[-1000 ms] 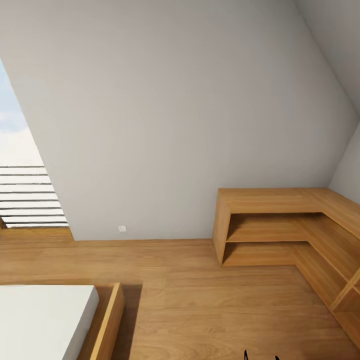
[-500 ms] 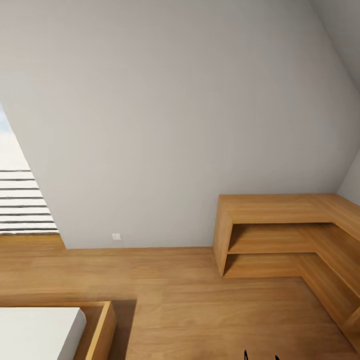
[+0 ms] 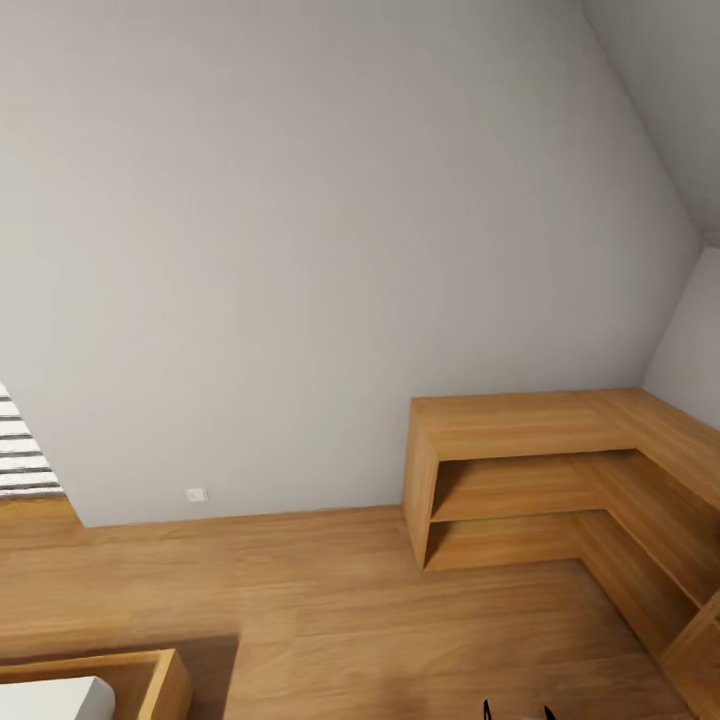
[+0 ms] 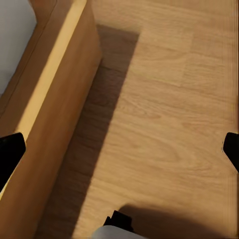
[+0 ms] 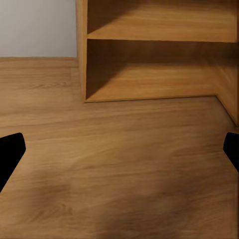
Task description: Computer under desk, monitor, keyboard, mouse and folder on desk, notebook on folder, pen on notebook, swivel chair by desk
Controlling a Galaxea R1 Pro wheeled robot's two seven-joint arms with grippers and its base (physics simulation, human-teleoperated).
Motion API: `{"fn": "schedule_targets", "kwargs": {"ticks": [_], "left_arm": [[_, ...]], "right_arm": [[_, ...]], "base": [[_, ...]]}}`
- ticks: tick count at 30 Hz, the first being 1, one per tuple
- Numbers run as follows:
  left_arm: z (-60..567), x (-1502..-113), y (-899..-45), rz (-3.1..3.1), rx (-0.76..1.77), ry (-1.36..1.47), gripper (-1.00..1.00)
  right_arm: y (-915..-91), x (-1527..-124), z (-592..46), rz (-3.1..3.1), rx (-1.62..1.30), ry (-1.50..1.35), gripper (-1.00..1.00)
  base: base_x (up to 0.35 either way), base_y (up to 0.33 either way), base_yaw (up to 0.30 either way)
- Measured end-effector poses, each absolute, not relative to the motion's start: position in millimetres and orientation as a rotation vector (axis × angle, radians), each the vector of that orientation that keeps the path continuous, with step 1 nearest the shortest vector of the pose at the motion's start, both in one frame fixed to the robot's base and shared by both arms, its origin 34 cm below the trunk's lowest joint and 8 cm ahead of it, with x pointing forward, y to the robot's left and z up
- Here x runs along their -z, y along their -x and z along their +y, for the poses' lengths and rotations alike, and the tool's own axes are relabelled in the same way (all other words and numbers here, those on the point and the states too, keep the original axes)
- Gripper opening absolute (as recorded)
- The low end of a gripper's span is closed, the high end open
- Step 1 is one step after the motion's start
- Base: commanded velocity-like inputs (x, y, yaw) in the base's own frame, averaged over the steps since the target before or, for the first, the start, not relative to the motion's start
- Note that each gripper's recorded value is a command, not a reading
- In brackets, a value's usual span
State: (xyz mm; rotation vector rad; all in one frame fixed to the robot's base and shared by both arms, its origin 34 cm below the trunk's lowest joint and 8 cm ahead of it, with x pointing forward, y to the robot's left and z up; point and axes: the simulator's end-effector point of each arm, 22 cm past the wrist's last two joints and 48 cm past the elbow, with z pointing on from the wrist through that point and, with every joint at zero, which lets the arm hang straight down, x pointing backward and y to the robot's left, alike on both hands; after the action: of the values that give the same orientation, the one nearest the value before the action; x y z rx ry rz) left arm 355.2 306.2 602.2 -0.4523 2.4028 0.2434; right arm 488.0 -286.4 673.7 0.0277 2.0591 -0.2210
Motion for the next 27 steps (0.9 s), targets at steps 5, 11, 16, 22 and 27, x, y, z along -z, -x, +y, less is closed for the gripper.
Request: {"fn": "schedule_targets", "kwargs": {"ticks": [5, 11, 16, 22, 27], "left_arm": [[306.4, -603.5, -357.0, 2.396, -0.243, 0.451, 1.0], [306.6, -605.0, -358.9, 2.388, -0.242, 0.451, 1.0], [306.6, -605.9, -360.3, 2.384, -0.241, 0.451, 1.0], [306.6, -607.0, -361.8, 2.379, -0.24, 0.451, 1.0], [306.6, -607.9, -363.0, 2.376, -0.239, 0.451, 1.0]], "right_arm": [[-490.1, -675.5, -281.9, 2.052, 0.212, 0.01, 1.0], [-491.9, -677.4, -279.5, 2.046, 0.207, 0.03, 1.0], [-492.9, -678.7, -279.1, 2.042, 0.206, 0.033, 1.0], [-494.0, -680.3, -279.0, 2.037, 0.205, 0.034, 1.0], [-495.0, -681.7, -278.9, 2.034, 0.205, 0.034, 1.0]], "base": [[0.02, -0.016, -0.219], [0.005, -0.004, -0.222], [0.001, -0.001, -0.222], [0.0, 0.0, -0.223], [0.0, 0.0, -0.224]]}}
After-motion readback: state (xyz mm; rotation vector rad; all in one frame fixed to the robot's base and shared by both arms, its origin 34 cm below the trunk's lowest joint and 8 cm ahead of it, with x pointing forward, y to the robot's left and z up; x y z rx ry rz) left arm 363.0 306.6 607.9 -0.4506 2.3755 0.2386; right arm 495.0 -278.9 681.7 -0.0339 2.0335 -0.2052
